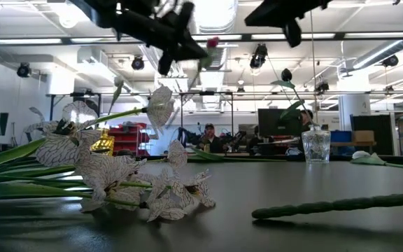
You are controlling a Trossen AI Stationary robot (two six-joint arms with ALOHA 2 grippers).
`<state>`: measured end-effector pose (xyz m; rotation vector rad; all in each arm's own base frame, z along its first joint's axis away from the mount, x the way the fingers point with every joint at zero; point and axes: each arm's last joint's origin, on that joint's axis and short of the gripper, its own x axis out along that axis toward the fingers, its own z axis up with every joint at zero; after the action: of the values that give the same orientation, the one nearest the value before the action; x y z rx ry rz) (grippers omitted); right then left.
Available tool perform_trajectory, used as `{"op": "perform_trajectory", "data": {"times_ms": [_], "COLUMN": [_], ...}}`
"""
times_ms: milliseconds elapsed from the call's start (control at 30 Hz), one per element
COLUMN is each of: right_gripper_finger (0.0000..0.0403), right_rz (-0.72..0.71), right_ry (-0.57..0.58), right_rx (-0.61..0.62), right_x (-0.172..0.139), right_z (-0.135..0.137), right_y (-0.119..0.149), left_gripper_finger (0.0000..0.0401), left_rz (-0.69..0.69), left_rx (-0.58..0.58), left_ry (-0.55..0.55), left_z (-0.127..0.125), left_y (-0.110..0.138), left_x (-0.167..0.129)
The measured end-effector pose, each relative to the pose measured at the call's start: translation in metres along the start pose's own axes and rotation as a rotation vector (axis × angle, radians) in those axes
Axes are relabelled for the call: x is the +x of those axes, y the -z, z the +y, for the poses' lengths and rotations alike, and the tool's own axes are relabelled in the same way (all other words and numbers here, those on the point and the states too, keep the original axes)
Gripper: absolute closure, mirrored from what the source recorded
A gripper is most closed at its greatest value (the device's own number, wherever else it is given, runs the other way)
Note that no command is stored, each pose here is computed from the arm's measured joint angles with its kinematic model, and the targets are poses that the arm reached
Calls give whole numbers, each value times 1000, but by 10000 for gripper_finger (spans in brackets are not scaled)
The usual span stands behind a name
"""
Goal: Sort flowers into vase by color
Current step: Put the bottom red tulip into the transparent vase
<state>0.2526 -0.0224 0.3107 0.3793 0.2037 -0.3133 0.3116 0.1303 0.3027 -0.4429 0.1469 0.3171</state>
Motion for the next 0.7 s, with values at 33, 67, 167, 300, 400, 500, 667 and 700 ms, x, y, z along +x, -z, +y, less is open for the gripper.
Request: {"op": "perform_trajectory", "data": {"times_ms": [33,67,167,300,400,500,667,700], "right_gripper_finger": [394,394,393,373,341,307,269,266], "right_rz": [-14,-25,-43,-35,-53,-69,-58,-47], "right_ry": [-13,-26,-26,-15,-22,-38,-96,-95], "right_rx": [13,32,97,112,110,93,69,67], "right_x": [5,10,26,46,59,71,88,91], "right_z": [0,0,-1,3,10,16,25,26], "right_y": [1,1,2,-3,-14,-26,-47,-49], "left_gripper_finger": [401,401,401,401,401,401,401,401], "left_rz": [-27,-51,-140,-203,-202,-210,-231,-228], "left_rx": [3,2,-4,-11,-9,4,20,18], "left_ry": [46,83,186,272,310,354,408,418], "left_z": [-1,-2,-5,-7,-9,-13,-17,-17], "left_y": [1,3,5,9,8,4,-1,-1], "left_x": [-5,-10,-24,-41,-48,-54,-59,-60]}}
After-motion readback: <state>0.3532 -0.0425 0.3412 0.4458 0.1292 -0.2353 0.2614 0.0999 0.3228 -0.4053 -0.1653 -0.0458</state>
